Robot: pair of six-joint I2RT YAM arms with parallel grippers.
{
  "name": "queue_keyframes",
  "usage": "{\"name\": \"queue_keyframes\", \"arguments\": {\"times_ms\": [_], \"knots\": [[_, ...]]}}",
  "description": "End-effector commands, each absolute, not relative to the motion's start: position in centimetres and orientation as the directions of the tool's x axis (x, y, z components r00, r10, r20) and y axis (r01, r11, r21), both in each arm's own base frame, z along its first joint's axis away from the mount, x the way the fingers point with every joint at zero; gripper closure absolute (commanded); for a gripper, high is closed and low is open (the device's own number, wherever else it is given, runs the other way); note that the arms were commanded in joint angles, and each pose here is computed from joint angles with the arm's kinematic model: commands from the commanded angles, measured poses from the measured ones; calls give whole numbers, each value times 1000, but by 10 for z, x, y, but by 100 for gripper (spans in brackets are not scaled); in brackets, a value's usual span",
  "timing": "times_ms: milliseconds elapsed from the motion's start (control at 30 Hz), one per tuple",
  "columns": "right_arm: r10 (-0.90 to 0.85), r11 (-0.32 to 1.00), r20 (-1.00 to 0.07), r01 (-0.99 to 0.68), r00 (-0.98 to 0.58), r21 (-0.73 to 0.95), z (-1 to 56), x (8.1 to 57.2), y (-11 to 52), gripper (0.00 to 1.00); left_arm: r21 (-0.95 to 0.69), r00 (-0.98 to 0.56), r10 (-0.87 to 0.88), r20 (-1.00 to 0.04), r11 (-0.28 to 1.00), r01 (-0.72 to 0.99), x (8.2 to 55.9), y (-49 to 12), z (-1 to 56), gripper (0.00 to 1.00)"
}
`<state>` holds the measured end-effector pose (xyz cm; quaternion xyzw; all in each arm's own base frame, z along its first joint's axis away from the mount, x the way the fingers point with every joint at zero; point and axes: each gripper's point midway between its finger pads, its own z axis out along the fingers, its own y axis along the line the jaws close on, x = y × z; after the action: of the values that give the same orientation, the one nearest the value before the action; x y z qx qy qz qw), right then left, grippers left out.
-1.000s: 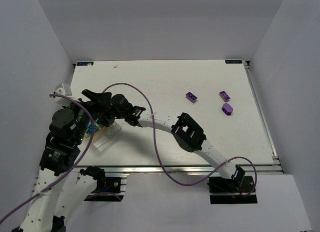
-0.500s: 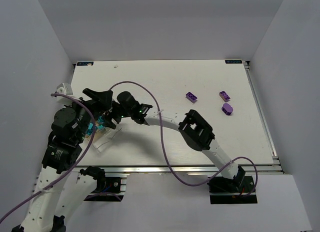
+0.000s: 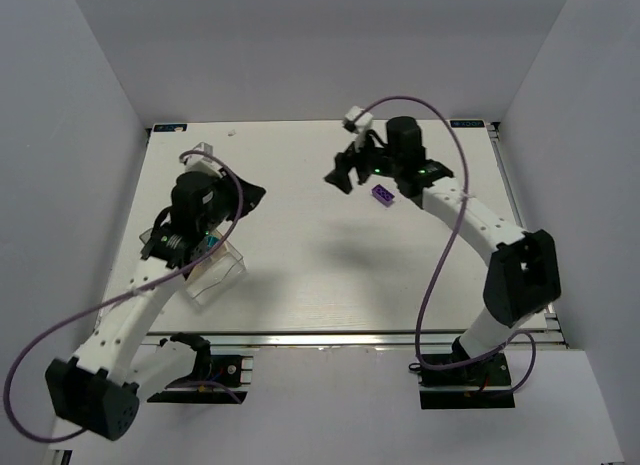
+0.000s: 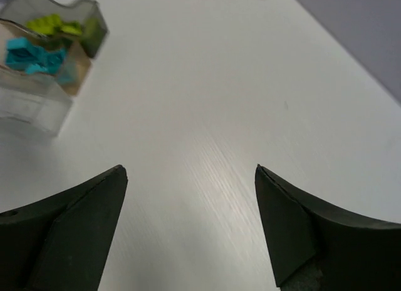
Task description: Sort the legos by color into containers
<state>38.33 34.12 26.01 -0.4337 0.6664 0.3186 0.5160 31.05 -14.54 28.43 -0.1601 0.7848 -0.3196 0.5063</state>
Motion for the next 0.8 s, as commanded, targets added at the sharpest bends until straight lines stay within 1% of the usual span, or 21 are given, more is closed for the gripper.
{"name": "queue_keyframes", "arguments": {"times_ms": [0, 33, 67, 100, 133, 167, 200, 233, 267, 333, 367, 400, 433, 467, 500, 533, 600, 633, 667, 700, 767], "knots": [[-321, 552, -909, -832, -267, 49, 220, 381, 274, 15, -704, -504, -563, -655, 697, 136, 324, -173, 292, 65], [-305, 615, -904, -787, -301, 55, 220, 392, 242, 18, -703, -551, -549, -628, 704, 99, 334, -183, 272, 63], [-298, 649, -895, -758, -333, 65, 220, 389, 223, 23, -705, -557, -548, -624, 702, 99, 342, -190, 277, 59], [-294, 675, -881, -733, -370, 82, 212, 387, 208, 33, -698, -586, -539, -605, 714, 64, 346, -195, 266, 50], [-271, 715, -875, -692, -401, 96, 212, 393, 184, 40, -674, -638, -515, -572, 739, 9, 357, -207, 238, 46], [-256, 728, -872, -677, -417, 110, 214, 390, 173, 46, -662, -657, -505, -560, 750, -13, 362, -215, 229, 42], [-245, 741, -858, -658, -452, 135, 208, 385, 163, 55, -655, -668, -502, -550, 755, -29, 369, -221, 232, 35], [-218, 767, -851, -623, -477, 154, 206, 387, 147, 59, -628, -709, -483, -513, 775, -74, 375, -236, 204, 32], [-200, 777, -853, -608, -482, 161, 209, 385, 140, 60, -625, -718, -480, -505, 777, -80, 381, -246, 207, 31], [-178, 798, -844, -576, -506, 177, 202, 381, 127, 60, -616, -748, -472, -466, 780, -108, 387, -267, 194, 28], [-167, 804, -852, -568, -497, 174, 206, 378, 123, 58, -588, -778, -457, -431, 796, -142, 394, -278, 168, 26], [-161, 813, -849, -555, -503, 175, 200, 377, 118, 49, -592, -776, -460, -432, 793, -141, 404, -289, 180, 25], [-159, 821, -852, -546, -499, 167, 201, 377, 115, 43, -587, -789, -457, -411, 795, -155, 405, -301, 176, 23], [-155, 831, -851, -532, -502, 162, 199, 377, 110, 40, -561, -806, -450, -384, 807, -183, 405, -307, 166, 22], [-153, 836, -849, -525, -506, 162, 197, 378, 107, 33, -523, -829, -441, -344, 823, -221, 410, -315, 137, 22], [-146, 845, -841, -508, -520, 167, 193, 378, 101, 30, -557, -818, -456, -352, 804, -208, 422, -333, 157, 21], [-139, 860, -829, -481, -541, 169, 186, 380, 92, 27, -498, -844, -447, -295, 826, -263, 425, -344, 122, 20], [-138, 867, -824, -469, -549, 167, 182, 381, 87, 27, -536, -830, -471, -297, 802, -263, 435, -358, 139, 20], [-144, 868, -815, -467, -562, 169, 174, 382, 84, 27, -530, -833, -475, -284, 802, -277, 437, -362, 133, 19], [-182, 856, -816, -497, -548, 143, 171, 383, 85, 26, -529, -841, -475, -259, 798, -288, 439, -369, 121, 19], [-223, 802, -808, -574, -545, 166, 160, 381, 95, 26, -559, -829, -502, -245, 772, -302, 444, -378, 122, 19]]}}
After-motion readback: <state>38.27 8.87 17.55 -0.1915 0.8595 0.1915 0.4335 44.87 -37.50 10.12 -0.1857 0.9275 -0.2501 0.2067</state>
